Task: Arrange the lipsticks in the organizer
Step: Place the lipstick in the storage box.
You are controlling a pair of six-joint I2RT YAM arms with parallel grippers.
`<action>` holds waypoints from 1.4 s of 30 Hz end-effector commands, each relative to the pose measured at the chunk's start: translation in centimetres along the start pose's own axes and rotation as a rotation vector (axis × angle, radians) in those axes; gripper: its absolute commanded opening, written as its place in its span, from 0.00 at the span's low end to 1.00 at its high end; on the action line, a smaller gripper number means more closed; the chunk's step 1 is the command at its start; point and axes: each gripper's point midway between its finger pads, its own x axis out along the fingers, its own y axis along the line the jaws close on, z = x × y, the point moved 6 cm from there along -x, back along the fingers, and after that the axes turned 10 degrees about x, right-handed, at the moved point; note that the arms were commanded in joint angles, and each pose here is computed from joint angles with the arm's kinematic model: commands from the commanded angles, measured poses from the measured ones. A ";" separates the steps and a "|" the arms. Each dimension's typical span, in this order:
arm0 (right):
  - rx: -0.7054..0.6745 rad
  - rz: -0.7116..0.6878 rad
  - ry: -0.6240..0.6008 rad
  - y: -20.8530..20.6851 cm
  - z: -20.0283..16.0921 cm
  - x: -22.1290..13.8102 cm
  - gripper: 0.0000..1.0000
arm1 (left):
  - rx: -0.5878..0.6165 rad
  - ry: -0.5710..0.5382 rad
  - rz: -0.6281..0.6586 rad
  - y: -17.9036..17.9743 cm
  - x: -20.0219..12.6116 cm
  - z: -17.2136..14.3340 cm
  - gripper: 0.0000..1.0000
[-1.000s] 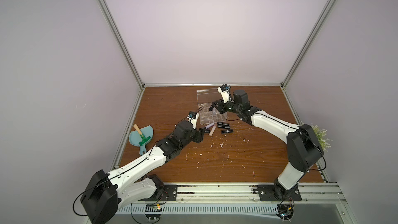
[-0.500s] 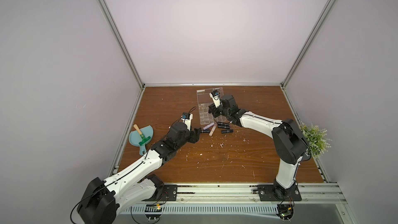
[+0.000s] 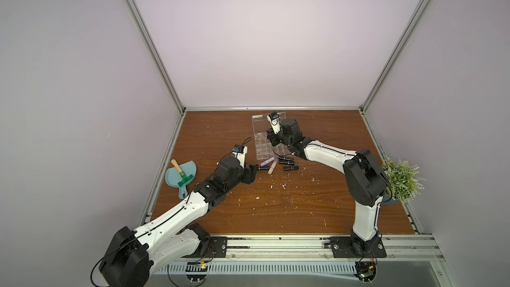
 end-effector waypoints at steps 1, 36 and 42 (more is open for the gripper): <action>-0.011 -0.005 -0.076 0.2 2.0 -0.1 0.24 | -0.007 -0.004 0.000 0.3 0.2 -0.1 0.64; -0.005 -0.029 -0.024 -0.4 -0.9 0.6 0.40 | -0.009 -0.011 -0.011 0.2 0.1 0.0 0.64; 0.005 -0.025 -0.039 -0.4 -0.4 -0.6 0.60 | 0.003 0.012 -0.001 0.3 0.4 -0.3 0.64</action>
